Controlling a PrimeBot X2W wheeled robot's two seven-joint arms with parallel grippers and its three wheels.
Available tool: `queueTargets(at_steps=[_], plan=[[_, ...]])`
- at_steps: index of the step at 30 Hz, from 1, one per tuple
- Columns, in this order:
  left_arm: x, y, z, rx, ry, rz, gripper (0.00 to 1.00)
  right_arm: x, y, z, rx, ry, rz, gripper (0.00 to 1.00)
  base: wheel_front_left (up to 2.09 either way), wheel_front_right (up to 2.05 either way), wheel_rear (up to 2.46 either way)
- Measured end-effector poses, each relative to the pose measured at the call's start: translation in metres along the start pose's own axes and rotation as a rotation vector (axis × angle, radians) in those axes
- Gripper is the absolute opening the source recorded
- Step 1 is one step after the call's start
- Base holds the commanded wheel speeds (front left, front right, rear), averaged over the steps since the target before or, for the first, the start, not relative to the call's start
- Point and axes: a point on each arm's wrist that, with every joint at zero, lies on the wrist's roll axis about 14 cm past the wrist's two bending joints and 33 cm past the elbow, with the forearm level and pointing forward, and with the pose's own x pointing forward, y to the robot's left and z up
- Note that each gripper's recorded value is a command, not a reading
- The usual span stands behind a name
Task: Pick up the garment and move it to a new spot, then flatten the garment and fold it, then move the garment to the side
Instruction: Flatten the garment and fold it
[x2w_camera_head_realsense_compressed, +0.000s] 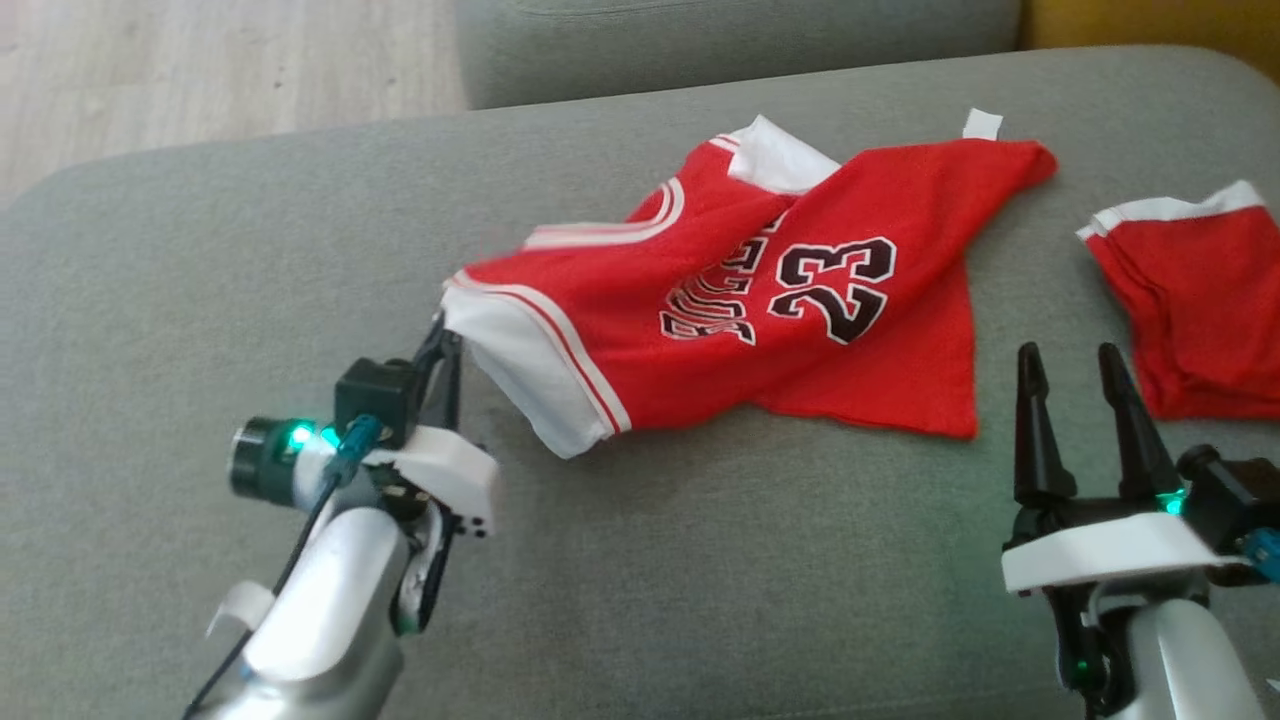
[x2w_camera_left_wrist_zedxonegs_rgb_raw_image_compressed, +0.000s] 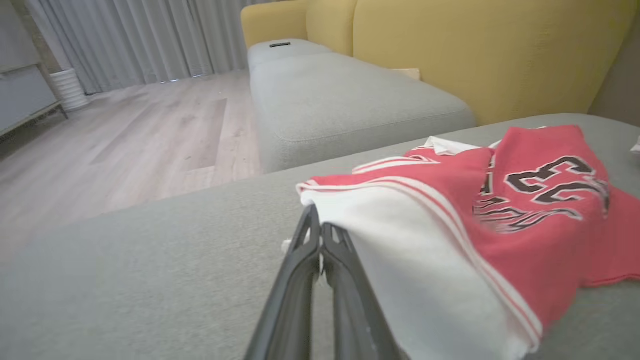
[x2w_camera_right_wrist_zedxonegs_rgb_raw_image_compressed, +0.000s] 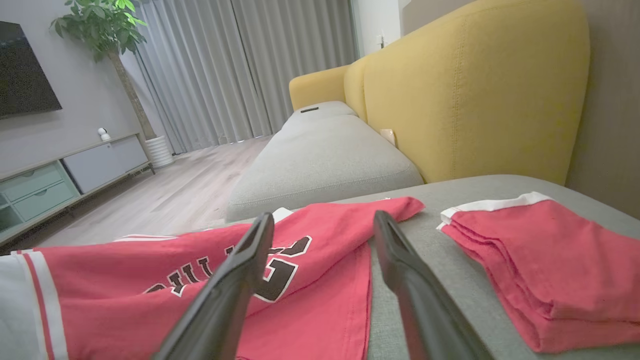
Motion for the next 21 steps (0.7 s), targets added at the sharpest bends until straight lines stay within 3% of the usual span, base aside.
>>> queueTargets(at_steps=[8,10,11,21], plan=[[-0.004,0.020,-0.020,0.055,0.054,0.045,0.00,0.003,0.009,-0.011,0.012,0.029,0.025,1.00,0.00,0.00,0.00],[-0.004,0.021,-0.032,0.059,0.091,0.049,0.93,0.002,0.007,-0.014,0.013,0.036,0.021,1.00,0.00,0.00,0.00],[-0.004,0.023,-0.035,0.059,0.099,0.060,1.00,0.002,0.006,-0.015,0.013,0.038,0.017,1.00,0.00,0.00,0.00],[0.007,0.041,-0.017,0.032,0.048,0.142,1.00,0.002,0.006,-0.020,0.014,0.054,0.016,1.00,0.00,0.00,0.00]])
